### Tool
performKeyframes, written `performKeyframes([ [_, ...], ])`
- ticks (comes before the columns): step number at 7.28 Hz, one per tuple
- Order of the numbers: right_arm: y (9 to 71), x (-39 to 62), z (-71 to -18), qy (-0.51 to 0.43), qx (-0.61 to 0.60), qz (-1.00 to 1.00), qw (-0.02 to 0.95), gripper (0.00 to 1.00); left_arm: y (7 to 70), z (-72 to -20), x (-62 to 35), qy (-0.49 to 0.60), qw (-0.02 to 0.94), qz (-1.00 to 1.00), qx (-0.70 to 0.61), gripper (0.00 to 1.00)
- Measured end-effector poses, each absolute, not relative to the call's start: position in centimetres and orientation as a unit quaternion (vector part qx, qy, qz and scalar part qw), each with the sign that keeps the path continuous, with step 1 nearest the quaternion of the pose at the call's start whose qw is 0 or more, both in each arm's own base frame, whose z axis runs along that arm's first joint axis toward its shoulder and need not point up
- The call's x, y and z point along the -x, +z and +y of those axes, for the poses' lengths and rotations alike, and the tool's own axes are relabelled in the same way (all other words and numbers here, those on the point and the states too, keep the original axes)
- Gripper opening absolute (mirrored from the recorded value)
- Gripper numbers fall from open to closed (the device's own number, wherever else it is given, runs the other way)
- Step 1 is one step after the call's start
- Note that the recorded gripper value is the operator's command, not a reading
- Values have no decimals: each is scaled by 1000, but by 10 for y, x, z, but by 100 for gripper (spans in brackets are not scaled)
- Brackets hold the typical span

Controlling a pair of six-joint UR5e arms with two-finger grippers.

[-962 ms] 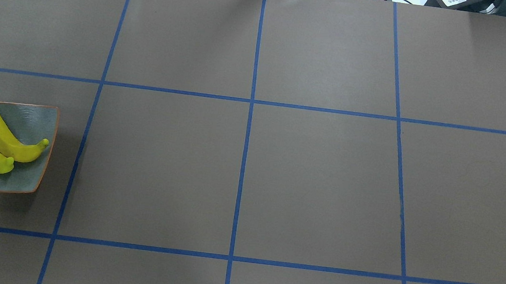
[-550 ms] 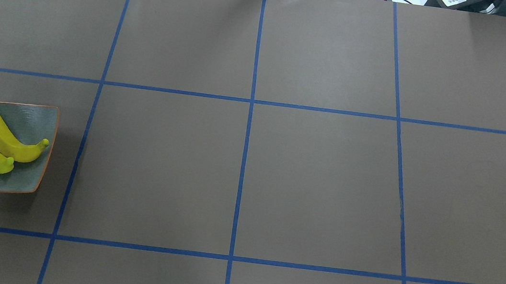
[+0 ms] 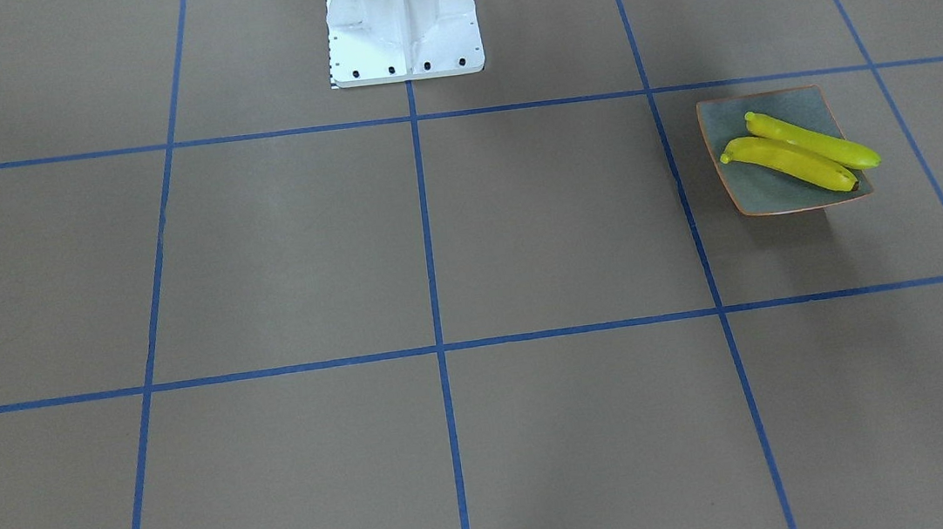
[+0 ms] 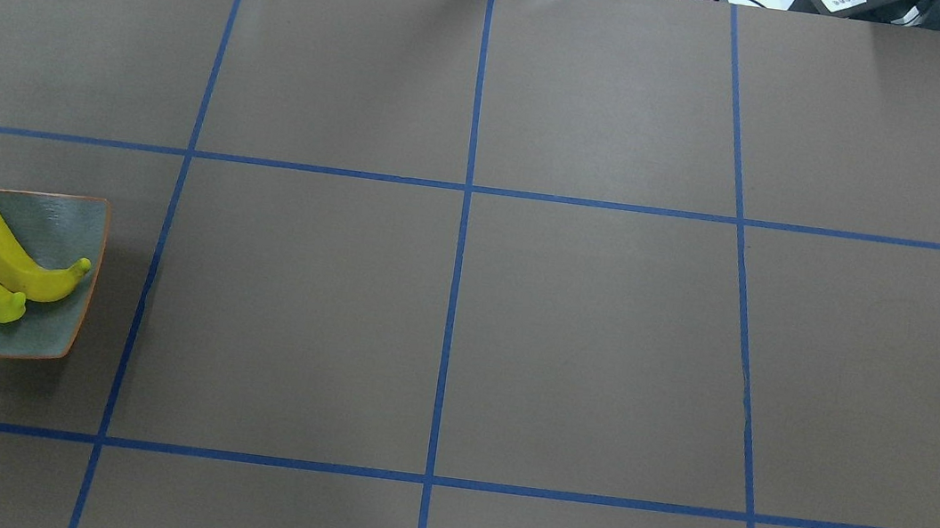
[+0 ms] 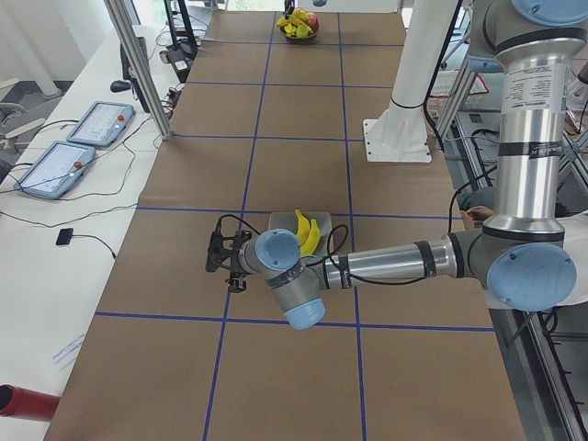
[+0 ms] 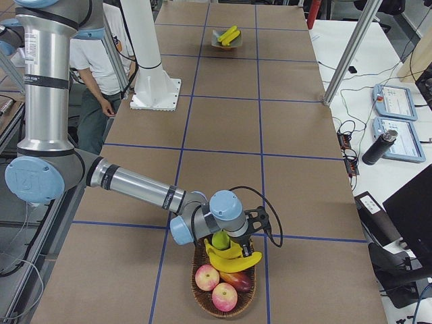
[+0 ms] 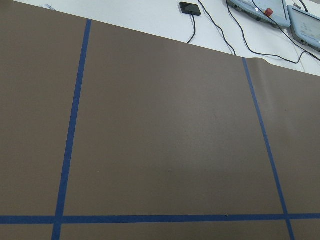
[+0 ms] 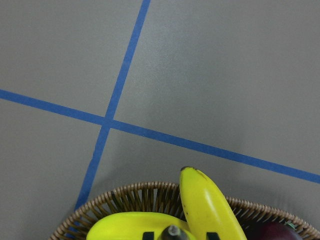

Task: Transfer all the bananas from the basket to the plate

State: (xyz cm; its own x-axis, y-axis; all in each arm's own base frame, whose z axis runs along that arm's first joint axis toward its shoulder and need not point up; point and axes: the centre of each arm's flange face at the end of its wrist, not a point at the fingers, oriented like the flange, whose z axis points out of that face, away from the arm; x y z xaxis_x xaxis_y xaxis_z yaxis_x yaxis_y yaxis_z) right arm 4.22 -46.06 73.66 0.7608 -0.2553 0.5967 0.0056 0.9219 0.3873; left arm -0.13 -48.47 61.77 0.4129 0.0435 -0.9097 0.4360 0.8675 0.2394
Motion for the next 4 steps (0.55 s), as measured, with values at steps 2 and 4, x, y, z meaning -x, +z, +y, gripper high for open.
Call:
performKeyframes([
  [2,724,-62,-456,-84,-189,-356,911,0,613,-485,1,-128,807,532,-224,100],
  [4,713,-89,-453,-94,-187,-357,910,0,610,-486,0,-129,805,533,-224,100],
])
